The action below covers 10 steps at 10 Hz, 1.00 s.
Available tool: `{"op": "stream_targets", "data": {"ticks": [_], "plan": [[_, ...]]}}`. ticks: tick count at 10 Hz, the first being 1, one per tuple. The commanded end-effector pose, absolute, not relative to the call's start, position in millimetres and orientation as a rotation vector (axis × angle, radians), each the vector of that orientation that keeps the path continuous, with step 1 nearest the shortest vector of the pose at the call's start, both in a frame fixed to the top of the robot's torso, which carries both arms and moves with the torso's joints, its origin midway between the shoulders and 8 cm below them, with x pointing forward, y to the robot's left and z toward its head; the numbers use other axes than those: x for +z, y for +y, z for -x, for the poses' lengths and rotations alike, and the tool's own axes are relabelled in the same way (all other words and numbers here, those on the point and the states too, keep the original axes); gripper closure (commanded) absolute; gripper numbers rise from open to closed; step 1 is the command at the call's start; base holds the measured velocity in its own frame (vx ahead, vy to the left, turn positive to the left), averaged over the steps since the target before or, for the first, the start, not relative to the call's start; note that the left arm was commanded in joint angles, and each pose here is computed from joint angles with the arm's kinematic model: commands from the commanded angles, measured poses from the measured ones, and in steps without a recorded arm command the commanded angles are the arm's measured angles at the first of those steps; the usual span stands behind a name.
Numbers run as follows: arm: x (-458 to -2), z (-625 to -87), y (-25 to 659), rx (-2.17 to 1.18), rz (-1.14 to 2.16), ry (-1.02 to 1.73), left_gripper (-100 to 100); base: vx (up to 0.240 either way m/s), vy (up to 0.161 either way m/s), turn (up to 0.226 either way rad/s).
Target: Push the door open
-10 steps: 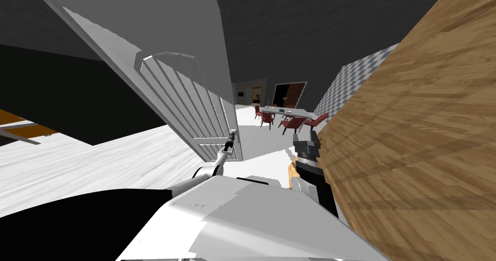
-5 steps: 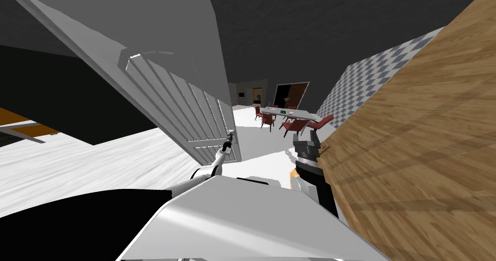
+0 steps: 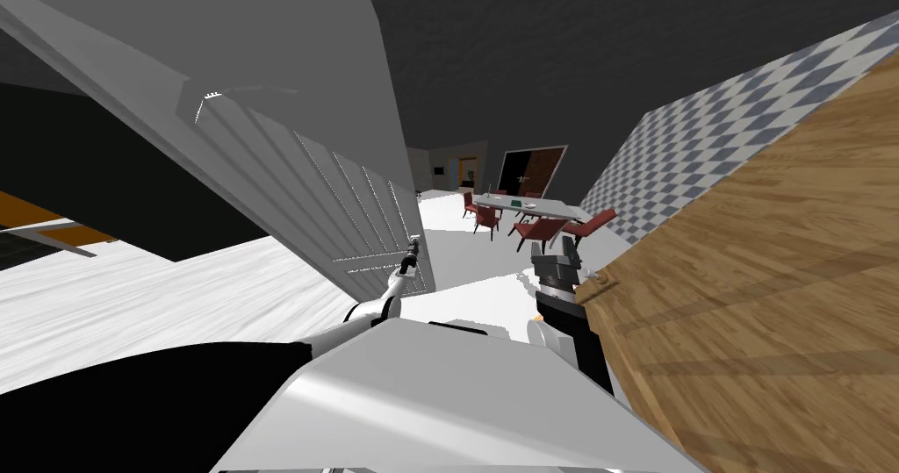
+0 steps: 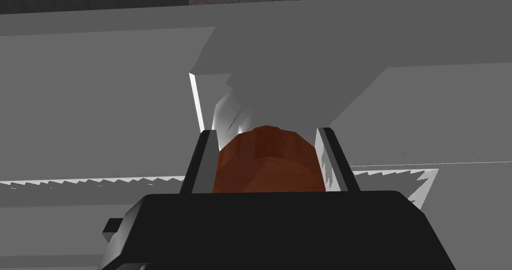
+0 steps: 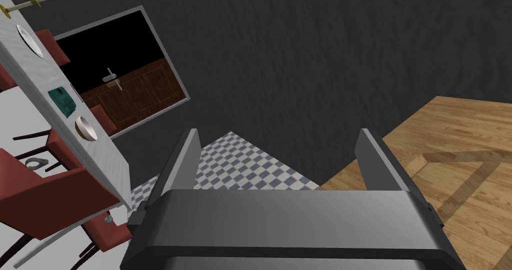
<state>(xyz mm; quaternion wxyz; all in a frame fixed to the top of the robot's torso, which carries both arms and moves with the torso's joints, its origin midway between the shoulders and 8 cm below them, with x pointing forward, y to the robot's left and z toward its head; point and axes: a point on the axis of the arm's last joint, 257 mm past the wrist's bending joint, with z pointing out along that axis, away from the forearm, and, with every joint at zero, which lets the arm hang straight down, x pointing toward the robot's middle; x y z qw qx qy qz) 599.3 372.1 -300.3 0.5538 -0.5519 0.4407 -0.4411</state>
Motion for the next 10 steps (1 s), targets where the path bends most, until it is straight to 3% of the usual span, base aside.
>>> {"op": "stream_targets", "data": {"ticks": [1, 10], "plan": [[-298.4, -594.6, 391.5, -1.013, 1.316, 1.018, 100, 0.173, -0.079, 0.079], [-297.8, -585.1, 423.8, -0.968, 1.341, 0.972, 100, 0.113, -0.051, 0.037]]}}
